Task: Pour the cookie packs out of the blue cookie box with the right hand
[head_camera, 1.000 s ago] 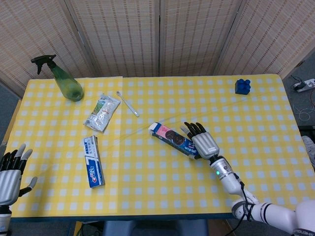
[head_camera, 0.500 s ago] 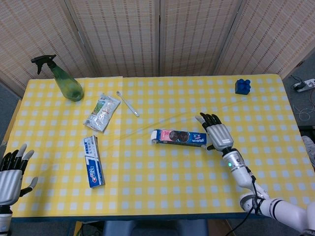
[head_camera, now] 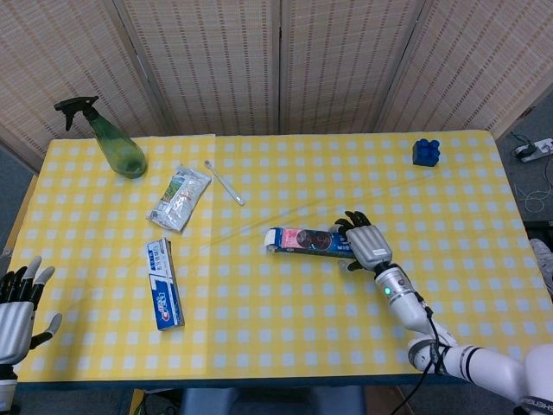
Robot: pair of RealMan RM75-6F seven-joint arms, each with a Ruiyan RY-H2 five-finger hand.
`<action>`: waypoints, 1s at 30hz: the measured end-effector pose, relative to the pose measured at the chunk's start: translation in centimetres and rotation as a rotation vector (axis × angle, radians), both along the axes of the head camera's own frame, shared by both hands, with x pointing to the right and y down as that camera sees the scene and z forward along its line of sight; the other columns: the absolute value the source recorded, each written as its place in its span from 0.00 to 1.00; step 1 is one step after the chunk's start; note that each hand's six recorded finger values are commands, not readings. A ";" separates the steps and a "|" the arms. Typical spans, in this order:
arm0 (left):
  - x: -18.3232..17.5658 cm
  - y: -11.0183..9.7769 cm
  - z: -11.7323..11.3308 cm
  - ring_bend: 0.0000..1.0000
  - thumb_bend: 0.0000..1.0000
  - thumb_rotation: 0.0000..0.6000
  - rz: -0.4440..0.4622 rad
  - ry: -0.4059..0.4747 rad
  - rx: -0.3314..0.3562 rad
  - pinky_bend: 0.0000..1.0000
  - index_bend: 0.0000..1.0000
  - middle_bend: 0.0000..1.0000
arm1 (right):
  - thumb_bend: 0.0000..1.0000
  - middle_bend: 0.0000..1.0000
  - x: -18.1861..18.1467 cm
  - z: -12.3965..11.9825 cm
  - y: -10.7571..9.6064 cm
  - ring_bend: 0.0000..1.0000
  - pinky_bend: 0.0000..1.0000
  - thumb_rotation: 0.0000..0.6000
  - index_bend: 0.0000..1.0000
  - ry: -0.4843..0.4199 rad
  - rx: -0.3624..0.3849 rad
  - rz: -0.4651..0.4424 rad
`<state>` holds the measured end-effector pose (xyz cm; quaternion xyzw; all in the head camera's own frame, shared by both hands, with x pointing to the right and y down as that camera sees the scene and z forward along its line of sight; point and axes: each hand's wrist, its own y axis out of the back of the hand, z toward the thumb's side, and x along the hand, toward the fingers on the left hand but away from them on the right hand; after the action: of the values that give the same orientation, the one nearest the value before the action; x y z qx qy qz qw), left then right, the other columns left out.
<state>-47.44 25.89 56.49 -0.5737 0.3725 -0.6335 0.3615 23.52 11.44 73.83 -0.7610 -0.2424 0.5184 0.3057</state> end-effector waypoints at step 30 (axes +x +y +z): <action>-0.4 0.0 0.6 0.00 0.32 1.00 -0.006 -0.004 -0.018 0.00 0.15 0.00 | 0.32 0.35 0.0 0.7 -1.7 0.15 0.06 1.00 0.50 -0.007 0.009 0.032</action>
<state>-47.85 25.93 57.05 -0.5745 0.3679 -0.6391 0.3553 23.56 9.70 74.56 -0.7573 -0.2580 0.5196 0.2998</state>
